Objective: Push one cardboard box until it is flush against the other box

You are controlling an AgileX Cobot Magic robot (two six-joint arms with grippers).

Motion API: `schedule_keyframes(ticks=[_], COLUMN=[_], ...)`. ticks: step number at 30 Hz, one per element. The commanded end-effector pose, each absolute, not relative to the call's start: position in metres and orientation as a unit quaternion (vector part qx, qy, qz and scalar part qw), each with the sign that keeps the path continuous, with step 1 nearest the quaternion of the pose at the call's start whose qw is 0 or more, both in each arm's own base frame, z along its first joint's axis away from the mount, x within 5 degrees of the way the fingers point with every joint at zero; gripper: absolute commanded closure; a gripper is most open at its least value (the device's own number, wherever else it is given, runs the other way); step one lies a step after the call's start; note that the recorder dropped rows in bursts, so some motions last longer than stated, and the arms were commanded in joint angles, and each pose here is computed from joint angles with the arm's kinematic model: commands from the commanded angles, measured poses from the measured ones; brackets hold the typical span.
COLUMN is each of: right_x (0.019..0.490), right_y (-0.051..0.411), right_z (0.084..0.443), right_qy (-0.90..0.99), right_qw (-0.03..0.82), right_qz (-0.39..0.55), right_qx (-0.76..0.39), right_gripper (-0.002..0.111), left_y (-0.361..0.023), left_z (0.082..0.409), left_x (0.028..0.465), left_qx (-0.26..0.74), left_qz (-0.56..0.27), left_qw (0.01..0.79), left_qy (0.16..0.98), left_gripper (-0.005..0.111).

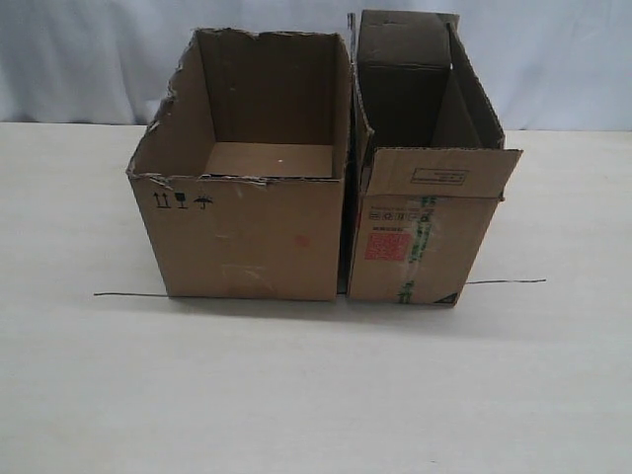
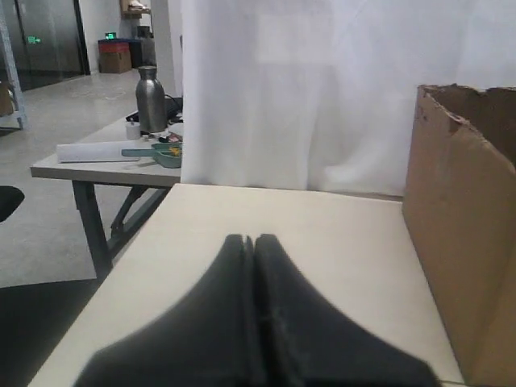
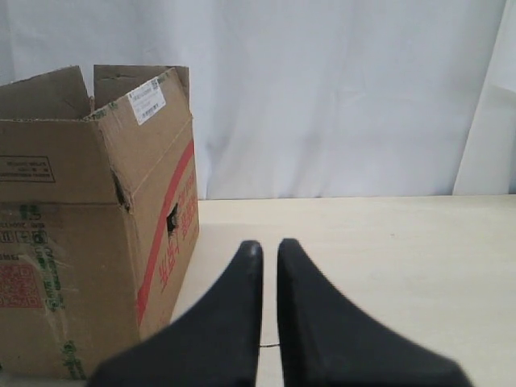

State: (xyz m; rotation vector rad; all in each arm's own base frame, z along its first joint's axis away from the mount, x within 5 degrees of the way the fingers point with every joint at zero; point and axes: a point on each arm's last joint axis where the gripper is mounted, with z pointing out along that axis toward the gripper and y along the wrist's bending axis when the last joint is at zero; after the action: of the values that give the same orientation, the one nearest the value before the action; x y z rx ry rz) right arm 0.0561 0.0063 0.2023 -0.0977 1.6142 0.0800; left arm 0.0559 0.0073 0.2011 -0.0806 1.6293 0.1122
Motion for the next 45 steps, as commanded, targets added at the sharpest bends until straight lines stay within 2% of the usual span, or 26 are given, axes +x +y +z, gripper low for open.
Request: schedule_keyframes(ticks=[1, 45], right_x=[0.0560, 0.0560], right_y=[0.0066, 0.0066], right_z=[0.2012, 0.2012], right_qy=[0.721, 0.721], right_qw=[0.690, 0.690], right_qz=[0.038, 0.038], right_qx=[-0.045, -0.045], right_gripper=[0.103, 0.103], left_y=[0.0077, 0.0065], left_z=[0.2050, 0.2057], left_x=[0.0560, 0.0561], left_qx=[-0.049, -0.052], left_qz=[0.039, 0.027], left_qw=[0.705, 0.708], left_qy=[0.706, 0.704], left_gripper=[0.107, 0.107])
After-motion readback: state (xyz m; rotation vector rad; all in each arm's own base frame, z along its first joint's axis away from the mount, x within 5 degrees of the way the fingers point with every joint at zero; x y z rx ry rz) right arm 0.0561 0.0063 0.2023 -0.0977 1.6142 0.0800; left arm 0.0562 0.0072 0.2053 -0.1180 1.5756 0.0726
